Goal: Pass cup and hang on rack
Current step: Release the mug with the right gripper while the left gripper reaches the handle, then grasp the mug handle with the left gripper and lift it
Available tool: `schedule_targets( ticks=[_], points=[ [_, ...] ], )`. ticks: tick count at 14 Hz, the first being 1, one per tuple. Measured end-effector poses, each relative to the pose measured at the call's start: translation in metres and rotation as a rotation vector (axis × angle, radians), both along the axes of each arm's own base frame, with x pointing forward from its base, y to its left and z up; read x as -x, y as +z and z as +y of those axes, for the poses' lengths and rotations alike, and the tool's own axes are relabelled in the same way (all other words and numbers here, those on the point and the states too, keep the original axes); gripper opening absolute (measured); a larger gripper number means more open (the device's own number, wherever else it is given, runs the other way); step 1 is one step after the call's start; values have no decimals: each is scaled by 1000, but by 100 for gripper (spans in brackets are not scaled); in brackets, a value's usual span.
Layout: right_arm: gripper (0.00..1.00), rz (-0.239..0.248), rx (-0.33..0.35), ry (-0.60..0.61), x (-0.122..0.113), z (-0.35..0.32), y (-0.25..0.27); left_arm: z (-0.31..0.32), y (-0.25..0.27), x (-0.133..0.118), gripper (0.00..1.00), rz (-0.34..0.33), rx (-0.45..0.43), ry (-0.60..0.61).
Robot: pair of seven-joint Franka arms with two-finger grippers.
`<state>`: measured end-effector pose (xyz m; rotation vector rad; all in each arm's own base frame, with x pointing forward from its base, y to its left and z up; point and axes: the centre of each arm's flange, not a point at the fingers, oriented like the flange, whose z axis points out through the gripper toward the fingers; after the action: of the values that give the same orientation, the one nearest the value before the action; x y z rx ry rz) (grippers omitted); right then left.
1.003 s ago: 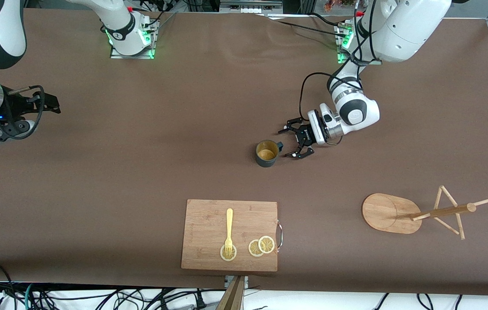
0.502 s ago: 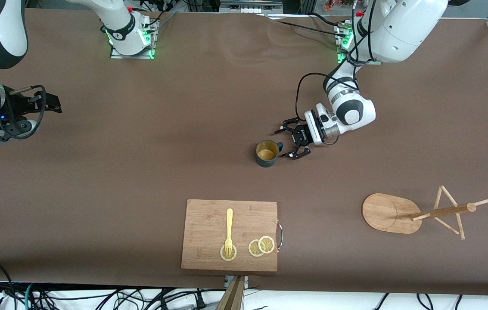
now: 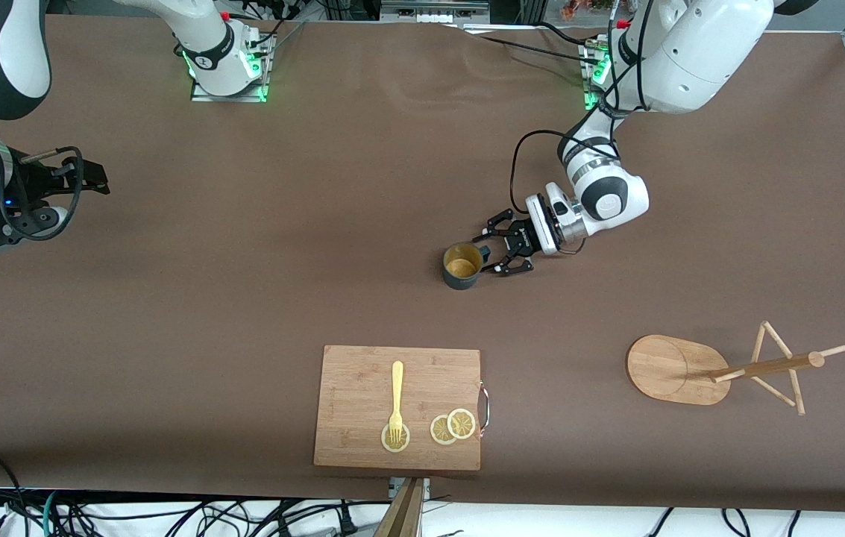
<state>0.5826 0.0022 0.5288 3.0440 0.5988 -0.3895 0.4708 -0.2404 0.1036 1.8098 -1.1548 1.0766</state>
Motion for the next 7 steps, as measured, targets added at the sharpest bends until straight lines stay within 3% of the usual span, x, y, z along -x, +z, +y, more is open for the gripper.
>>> schedule_targets(
  ticks=[4, 7],
  points=[
    [100, 0, 0, 4, 0, 2, 0, -1, -1, -3, 20, -2, 2, 2],
    [100, 4, -11, 0, -1, -2, -2, 0, -1, -4, 20, -1, 1, 6]
  ],
)
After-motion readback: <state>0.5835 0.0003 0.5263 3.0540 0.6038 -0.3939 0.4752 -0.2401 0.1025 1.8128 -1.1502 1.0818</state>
